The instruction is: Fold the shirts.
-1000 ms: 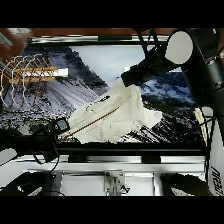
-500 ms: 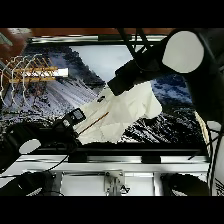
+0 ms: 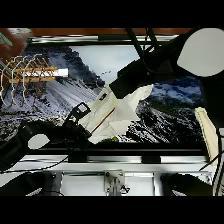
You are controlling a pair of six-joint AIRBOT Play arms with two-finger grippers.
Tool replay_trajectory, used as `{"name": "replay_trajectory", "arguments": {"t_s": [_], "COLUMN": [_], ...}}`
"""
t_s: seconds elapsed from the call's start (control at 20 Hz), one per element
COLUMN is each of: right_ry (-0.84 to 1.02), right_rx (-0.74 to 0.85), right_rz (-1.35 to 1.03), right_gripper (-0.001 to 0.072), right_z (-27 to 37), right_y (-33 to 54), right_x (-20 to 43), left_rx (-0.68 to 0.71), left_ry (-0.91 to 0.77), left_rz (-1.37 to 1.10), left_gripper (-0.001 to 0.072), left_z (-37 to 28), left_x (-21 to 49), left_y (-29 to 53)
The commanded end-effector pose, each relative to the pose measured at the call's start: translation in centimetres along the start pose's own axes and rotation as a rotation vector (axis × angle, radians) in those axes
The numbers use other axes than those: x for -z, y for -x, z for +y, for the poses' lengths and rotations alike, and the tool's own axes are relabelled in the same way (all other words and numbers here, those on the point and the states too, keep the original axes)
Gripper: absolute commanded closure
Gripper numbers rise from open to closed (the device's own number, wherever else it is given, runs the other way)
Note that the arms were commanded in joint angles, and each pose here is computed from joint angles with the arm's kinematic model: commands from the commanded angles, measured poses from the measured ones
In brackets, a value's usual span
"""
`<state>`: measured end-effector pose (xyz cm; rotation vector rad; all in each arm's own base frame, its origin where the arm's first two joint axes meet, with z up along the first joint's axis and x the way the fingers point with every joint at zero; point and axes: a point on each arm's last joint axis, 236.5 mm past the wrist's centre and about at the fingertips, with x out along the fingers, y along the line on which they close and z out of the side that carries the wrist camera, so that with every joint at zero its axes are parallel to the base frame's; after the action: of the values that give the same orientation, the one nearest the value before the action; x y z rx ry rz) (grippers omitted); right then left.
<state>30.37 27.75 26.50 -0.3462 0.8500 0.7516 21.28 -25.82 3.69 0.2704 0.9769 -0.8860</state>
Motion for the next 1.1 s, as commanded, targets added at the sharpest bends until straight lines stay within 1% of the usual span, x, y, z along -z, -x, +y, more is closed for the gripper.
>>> {"name": "replay_trajectory", "arguments": {"t_s": [0.0,0.15,0.3,0.35,0.4,0.45,0.5,0.6,0.65,0.75,0.8,0.85,0.95,1.05], "right_ry": [-0.021,-0.027,-0.036,-0.036,-0.035,-0.020,-0.019,-0.015,-0.020,-0.046,-0.093,-0.155,-0.308,-0.464], "right_rx": [-0.072,-0.082,-0.084,-0.084,-0.083,-0.078,-0.064,0.041,0.131,0.375,0.481,0.547,0.596,0.543], "right_rz": [0.048,0.157,0.193,0.186,0.177,0.172,0.164,0.138,0.113,0.049,0.019,0.002,0.008,0.027], "right_gripper": [0.0639,0.0639,0.0638,0.0566,0.0328,0.0165,0.0167,0.0166,0.0166,0.0167,0.0167,0.0167,0.0166,0.0166], "right_z": [1.6,1.8,1.8,1.7,1.7,1.5,1.2,-1.1,-3.1,-8.9,-12.0,-14.9,-20.3,-24.7], "right_y": [-0.8,-1.8,-2.6,-2.7,-2.6,-2.3,-1.9,-0.5,0.7,4.0,5.8,7.2,8.6,8.6], "right_x": [0.8,2.9,3.4,3.2,3.1,3.1,3.0,3.0,2.8,2.3,2.3,2.8,5.2,8.3], "left_rx": [0.037,0.043,0.047,0.047,0.047,0.047,0.047,0.046,0.046,0.046,0.047,0.046,0.047,0.047], "left_ry": [0.058,0.089,0.098,0.103,0.103,0.103,0.102,0.102,0.101,0.102,0.102,0.101,0.101,0.074], "left_rz": [-0.044,-0.071,-0.084,-0.085,-0.085,-0.085,-0.085,-0.085,-0.086,-0.086,-0.085,-0.085,-0.085,-0.080], "left_gripper": [0.0652,0.0651,0.0652,0.0652,0.0651,0.0651,0.0652,0.0652,0.0651,0.0651,0.0652,0.0651,0.0652,0.0652], "left_z": [-0.7,-0.8,-0.8,-0.8,-0.8,-0.8,-0.8,-0.8,-0.8,-0.8,-0.8,-0.8,-0.8,-0.9], "left_x": [-1.2,-1.9,-2.2,-2.2,-2.2,-2.2,-2.2,-2.2,-2.3,-2.2,-2.2,-2.2,-2.2,-2.1], "left_y": [-0.5,-0.6,-0.6,-0.6,-0.6,-0.6,-0.6,-0.6,-0.5,-0.6,-0.6,-0.6,-0.6,-0.6]}}
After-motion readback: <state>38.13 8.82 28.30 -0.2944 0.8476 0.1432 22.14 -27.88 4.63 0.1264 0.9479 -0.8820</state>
